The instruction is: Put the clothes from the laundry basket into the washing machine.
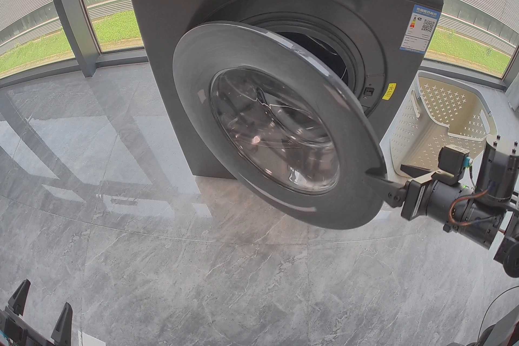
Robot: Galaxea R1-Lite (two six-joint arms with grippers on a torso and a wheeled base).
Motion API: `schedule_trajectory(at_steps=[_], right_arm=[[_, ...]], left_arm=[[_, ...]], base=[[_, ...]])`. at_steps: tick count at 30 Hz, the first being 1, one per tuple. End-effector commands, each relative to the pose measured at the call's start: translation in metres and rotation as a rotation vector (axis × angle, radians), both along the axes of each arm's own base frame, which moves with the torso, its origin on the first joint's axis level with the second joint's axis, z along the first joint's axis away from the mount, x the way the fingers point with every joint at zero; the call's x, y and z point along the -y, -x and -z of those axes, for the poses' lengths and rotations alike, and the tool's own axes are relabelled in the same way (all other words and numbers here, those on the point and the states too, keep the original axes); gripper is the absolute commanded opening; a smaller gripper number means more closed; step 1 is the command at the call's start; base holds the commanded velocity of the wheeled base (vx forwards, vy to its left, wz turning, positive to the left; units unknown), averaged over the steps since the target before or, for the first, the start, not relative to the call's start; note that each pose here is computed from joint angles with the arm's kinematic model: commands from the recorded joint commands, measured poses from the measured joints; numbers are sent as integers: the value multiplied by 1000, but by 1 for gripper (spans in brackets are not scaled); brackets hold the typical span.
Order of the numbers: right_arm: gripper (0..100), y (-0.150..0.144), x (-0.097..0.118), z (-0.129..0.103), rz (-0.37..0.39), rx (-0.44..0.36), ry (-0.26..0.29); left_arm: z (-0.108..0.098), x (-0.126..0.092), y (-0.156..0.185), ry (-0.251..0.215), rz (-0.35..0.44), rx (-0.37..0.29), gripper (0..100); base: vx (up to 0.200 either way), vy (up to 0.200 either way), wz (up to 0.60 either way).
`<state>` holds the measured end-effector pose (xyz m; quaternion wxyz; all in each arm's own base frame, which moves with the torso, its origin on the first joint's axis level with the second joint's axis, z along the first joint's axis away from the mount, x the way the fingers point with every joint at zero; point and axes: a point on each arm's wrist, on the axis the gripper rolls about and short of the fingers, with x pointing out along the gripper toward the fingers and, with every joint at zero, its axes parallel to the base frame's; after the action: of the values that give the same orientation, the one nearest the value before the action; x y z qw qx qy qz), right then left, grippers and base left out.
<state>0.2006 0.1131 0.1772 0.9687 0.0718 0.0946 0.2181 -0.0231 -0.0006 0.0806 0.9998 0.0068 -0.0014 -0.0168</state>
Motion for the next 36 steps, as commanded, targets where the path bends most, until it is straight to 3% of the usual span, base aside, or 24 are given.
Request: schedule_trajectory(at_steps=[1, 3, 7, 10, 11, 13, 17, 23, 36], right_arm=[[100, -35, 44, -6, 246, 22, 3], [100, -36, 51, -3, 271, 12, 8], [100, -22, 49, 8, 247, -24, 25], [100, -7, 39, 13, 189, -40, 31], [100, 10, 26, 21, 98, -64, 46], [100, 23, 14, 25, 18, -77, 53], [100, 27, -3, 20, -55, -66, 26], [100, 9, -12, -1, -33, 16, -59], [100, -5, -20, -27, -25, 109, -116]], left_arm=[[5, 0, -1, 0, 0, -9, 100], [5, 0, 0, 0, 0, -7, 100], [5, 0, 0, -2, 0, -7, 100], [5, 0, 0, -2, 0, -7, 100], [5, 0, 0, -5, 0, -5, 100], [5, 0, 0, -6, 2, -5, 100], [5, 0, 0, -6, 2, -5, 100], [5, 0, 0, -5, 2, -5, 100], [5, 0, 0, -3, 2, -6, 100]], base=[[0, 0, 0], [0, 0, 0], [0, 0, 0], [0, 0, 0], [0, 0, 0], [0, 0, 0], [150, 0, 0], [200, 0, 0], [200, 0, 0]])
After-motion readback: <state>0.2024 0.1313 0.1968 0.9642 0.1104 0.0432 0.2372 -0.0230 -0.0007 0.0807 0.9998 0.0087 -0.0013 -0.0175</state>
